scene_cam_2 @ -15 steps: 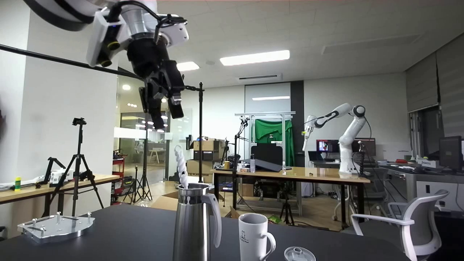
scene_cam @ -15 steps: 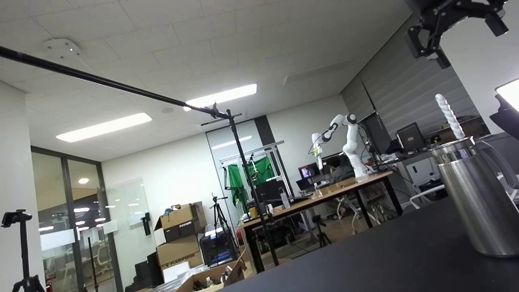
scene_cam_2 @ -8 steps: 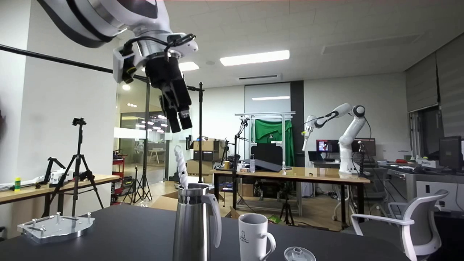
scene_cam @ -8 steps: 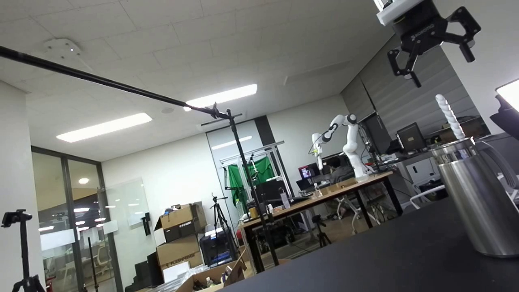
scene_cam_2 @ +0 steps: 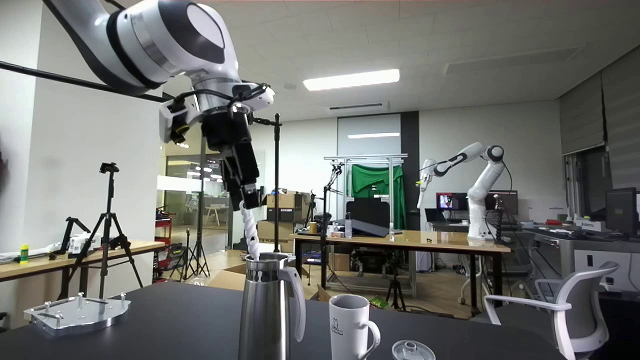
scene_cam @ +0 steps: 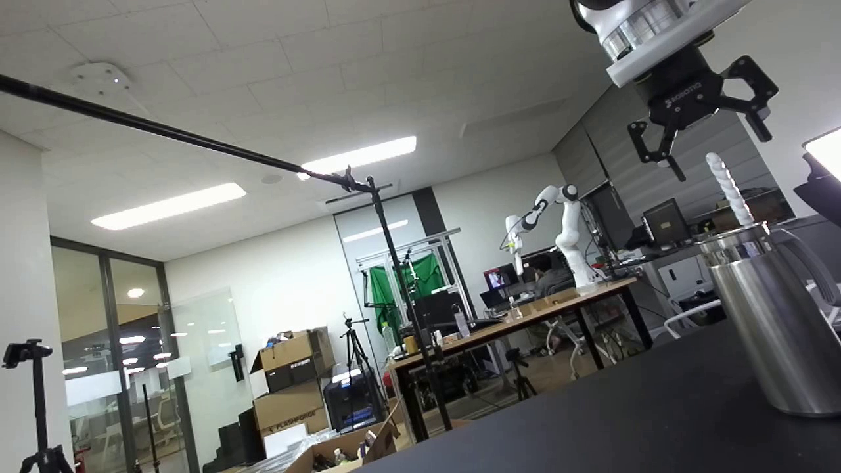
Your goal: Move the brush inside the flask up and down
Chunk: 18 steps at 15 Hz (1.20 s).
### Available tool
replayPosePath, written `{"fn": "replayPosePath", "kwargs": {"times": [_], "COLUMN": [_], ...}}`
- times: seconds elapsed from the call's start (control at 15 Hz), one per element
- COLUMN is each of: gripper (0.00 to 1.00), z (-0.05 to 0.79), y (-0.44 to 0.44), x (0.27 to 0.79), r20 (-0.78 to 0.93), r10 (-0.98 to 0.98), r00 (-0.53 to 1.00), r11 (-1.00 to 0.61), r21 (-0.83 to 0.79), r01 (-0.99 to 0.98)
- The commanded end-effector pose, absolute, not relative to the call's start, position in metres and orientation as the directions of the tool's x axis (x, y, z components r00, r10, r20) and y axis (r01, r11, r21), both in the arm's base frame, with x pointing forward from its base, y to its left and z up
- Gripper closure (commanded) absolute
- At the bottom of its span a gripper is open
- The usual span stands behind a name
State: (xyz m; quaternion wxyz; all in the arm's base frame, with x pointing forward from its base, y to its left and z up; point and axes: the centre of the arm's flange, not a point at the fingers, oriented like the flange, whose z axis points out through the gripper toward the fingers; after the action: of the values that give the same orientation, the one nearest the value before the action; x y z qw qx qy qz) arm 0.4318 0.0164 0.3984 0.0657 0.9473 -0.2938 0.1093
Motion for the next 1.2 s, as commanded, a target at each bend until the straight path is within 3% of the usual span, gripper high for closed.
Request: {"fn": "replayPosePath", "kwargs": {"times": [0.0, 0.07, 0.2, 0.8, 0.93, 1.13], "gripper": [0.0, 0.25, 0.32, 0.95, 1.0, 0.96], "z": [0.387, 0.382, 0.377, 0.39, 0.407, 0.435], "y": [0.012, 0.011, 0.01, 0.014, 0.012, 0.01], "x": [0.454, 0.455, 0.458, 0.453, 0.448, 0.439], "r20": [0.211, 0.216, 0.216, 0.21, 0.218, 0.225], "r10": [-0.574, -0.576, -0.575, -0.546, -0.541, -0.527], "r00": [0.791, 0.789, 0.789, 0.811, 0.812, 0.82], "r11": [-0.797, -0.795, -0.794, -0.82, -0.826, -0.838], "r21": [0.077, 0.077, 0.081, 0.064, 0.04, 0.023], "r01": [-0.599, -0.602, -0.602, -0.569, -0.562, -0.545]}}
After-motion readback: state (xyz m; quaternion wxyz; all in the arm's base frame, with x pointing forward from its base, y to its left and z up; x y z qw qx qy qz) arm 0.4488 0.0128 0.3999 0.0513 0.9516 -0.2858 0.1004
